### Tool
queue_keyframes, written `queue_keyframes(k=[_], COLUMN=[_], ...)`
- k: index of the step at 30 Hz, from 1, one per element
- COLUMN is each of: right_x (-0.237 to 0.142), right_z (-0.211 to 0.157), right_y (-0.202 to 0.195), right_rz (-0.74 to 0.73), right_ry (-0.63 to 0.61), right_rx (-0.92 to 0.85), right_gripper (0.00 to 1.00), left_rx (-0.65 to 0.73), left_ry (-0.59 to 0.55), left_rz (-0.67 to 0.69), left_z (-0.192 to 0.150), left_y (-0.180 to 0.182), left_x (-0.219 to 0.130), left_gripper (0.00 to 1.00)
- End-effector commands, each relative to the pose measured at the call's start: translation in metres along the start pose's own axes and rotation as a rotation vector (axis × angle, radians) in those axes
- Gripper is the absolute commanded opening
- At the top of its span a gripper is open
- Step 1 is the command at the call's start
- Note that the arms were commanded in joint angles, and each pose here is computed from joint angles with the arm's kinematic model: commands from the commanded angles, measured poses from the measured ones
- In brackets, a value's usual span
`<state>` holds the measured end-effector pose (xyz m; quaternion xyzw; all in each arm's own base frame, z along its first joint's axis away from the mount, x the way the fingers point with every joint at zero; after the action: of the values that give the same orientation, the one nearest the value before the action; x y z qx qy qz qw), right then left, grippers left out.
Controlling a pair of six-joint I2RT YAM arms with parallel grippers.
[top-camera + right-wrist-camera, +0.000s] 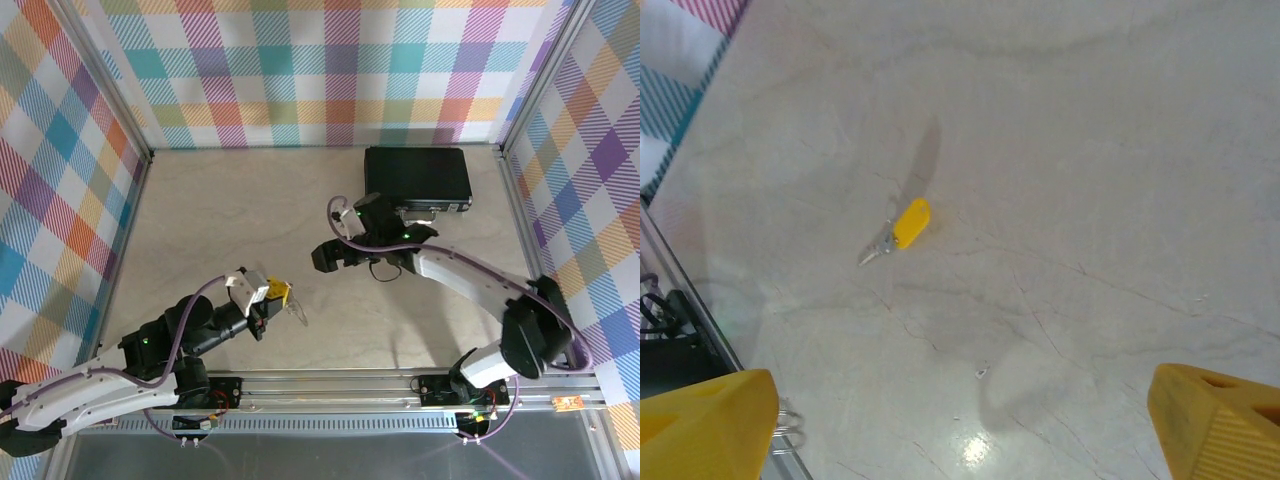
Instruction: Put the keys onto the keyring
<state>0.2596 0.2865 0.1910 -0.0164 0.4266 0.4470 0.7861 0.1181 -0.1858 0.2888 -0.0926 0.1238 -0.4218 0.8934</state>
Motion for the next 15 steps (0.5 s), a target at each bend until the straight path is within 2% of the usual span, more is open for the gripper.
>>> queue_keyframes(k=[1, 9, 15], right_x=[0.022, 0.086, 0.118], right_z=[0.015, 0.009, 0.009], right_y=[0.009, 0.005, 0.006], right_rz=[0.092, 0.217, 0.295], right_ry=[-0.029, 0.035, 0.032], right_rx=[0.010, 0.053, 0.057], right_gripper=[0.92, 0.83, 0.74], left_rx=[-0.030, -0.036, -0.043], left_ry=[-0.060, -0.165, -0.195], left_rz=[0.018, -0.037, -0.057], left_z=[0.008, 0.023, 0.029], left_y=[0.004, 0.005, 0.004], left_x=[-0.009, -0.041, -0.049], left_gripper=[0.00, 0.00, 0.00])
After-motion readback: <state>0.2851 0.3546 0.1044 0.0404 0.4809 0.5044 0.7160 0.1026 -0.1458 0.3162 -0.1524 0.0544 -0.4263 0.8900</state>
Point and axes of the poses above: each hand's point on the last joint's axis, 136 mm out from that joint toward the fingers, its own x axis out along the fingers, its own y axis along the line the jaws close on, z = x × y, the point moved 4 cm from there along -x, back along the fingers, and after that the axes turned 12 degrees about -x, right-handed, at the moved point
